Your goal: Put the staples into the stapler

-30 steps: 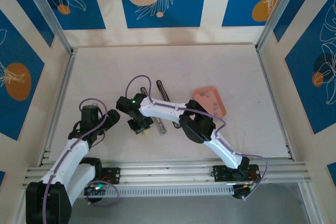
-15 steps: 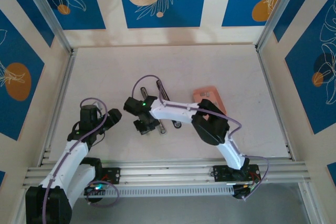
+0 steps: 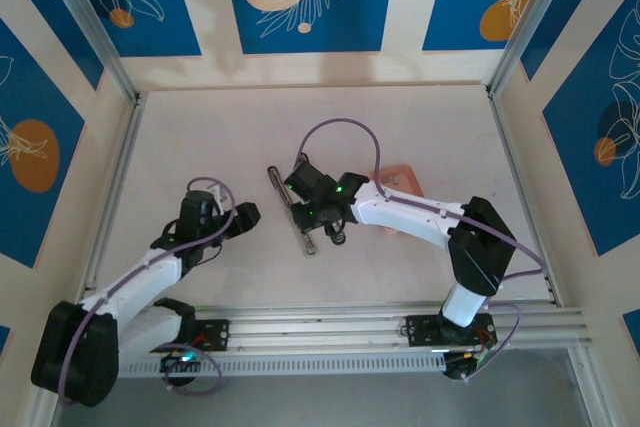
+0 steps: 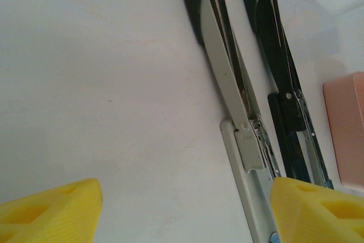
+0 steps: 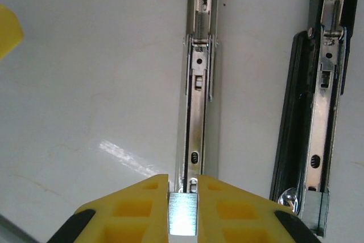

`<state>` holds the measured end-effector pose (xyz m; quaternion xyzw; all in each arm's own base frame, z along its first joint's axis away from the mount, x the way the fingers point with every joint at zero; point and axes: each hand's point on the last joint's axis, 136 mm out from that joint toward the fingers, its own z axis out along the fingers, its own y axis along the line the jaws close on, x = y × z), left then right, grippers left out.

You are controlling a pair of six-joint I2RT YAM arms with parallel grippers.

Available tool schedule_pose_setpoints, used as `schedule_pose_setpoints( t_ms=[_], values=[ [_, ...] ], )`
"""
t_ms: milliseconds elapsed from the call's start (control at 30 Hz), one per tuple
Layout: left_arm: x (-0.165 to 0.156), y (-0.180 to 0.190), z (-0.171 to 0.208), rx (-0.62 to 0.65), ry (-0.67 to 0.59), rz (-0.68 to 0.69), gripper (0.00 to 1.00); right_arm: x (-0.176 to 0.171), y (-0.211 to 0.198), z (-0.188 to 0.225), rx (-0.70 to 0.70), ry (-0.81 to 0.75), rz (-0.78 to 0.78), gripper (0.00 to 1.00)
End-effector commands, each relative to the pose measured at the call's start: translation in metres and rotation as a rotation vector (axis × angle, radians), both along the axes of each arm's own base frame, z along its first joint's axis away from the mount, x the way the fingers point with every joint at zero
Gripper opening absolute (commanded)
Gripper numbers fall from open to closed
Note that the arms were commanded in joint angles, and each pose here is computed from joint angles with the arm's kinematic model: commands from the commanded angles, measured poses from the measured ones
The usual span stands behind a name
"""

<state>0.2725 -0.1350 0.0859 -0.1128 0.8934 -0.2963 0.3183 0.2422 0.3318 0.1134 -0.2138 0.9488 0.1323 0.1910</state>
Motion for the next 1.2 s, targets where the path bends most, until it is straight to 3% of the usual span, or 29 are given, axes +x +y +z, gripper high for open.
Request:
schedule_pose_setpoints(
  t_ms=[0,1167],
  values=[
    [0.019,-0.009,0.019,0.007,-0.096,-0.015,0.78,-0.001,0.003,-0.005,0.005,-0.026,0.037,0.17],
    [0.022,-0.012,0.014,0.030,-0.085,-0.027,0.78,-0.025,-0.002,-0.052,-0.070,0.022,0.055,0.18]
  ],
)
